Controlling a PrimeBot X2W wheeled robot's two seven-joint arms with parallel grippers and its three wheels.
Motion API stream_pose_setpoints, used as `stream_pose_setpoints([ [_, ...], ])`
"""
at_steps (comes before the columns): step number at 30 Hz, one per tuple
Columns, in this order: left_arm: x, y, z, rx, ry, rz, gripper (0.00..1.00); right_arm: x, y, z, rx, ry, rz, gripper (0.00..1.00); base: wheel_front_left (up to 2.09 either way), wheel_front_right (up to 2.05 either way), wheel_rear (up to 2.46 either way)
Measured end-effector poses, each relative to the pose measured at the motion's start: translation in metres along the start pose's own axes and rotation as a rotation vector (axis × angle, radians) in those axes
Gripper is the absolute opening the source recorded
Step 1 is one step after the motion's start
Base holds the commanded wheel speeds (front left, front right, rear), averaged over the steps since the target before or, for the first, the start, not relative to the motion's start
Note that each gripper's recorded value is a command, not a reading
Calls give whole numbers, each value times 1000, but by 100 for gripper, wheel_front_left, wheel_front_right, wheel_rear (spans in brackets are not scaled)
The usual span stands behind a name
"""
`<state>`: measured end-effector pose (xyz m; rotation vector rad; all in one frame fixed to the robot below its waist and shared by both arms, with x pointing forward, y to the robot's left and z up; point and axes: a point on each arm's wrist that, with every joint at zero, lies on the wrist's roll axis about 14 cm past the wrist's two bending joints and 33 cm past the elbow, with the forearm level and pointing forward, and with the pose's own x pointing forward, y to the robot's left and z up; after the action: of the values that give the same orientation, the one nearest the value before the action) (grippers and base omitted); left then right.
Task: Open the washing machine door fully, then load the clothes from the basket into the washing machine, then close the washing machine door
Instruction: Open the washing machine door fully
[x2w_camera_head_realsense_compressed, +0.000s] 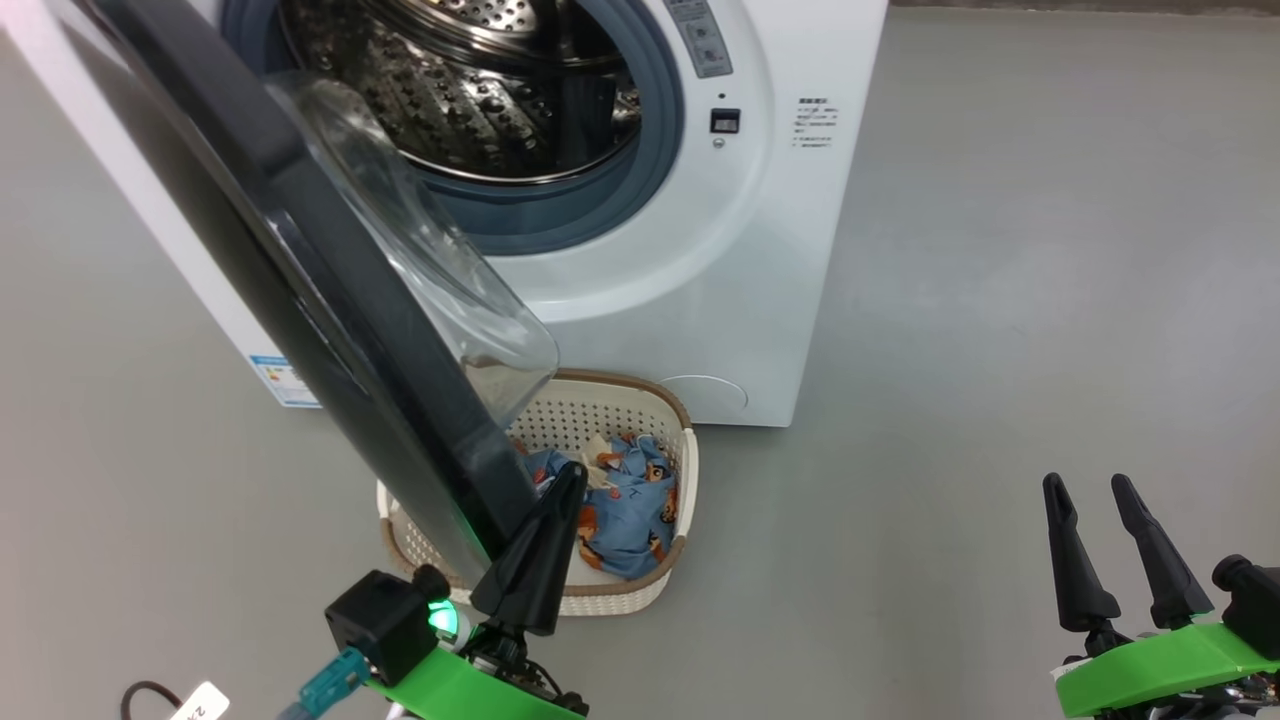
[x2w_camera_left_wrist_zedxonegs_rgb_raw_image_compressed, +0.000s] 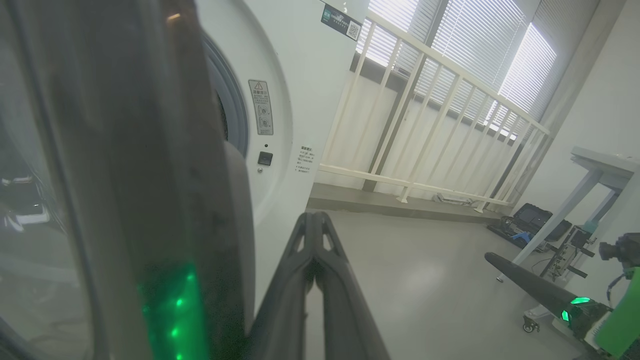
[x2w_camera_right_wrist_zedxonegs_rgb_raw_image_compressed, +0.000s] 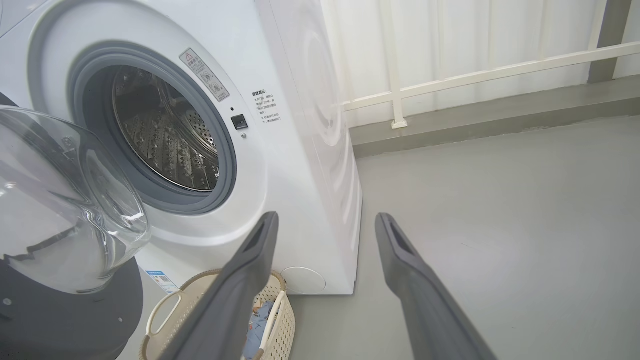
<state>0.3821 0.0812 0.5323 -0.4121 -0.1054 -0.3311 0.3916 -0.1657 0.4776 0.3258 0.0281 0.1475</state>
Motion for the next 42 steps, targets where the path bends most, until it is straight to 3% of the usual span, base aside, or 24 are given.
stream_pose_setpoints([
  [19,-26,25,11,6,-30,106,0,22,32,-9,-8,29,109,100,0,0,0],
  [42,-115,107,40,116,-94,459,0,40,92,-26,-5,76,281,100,0,0,0],
])
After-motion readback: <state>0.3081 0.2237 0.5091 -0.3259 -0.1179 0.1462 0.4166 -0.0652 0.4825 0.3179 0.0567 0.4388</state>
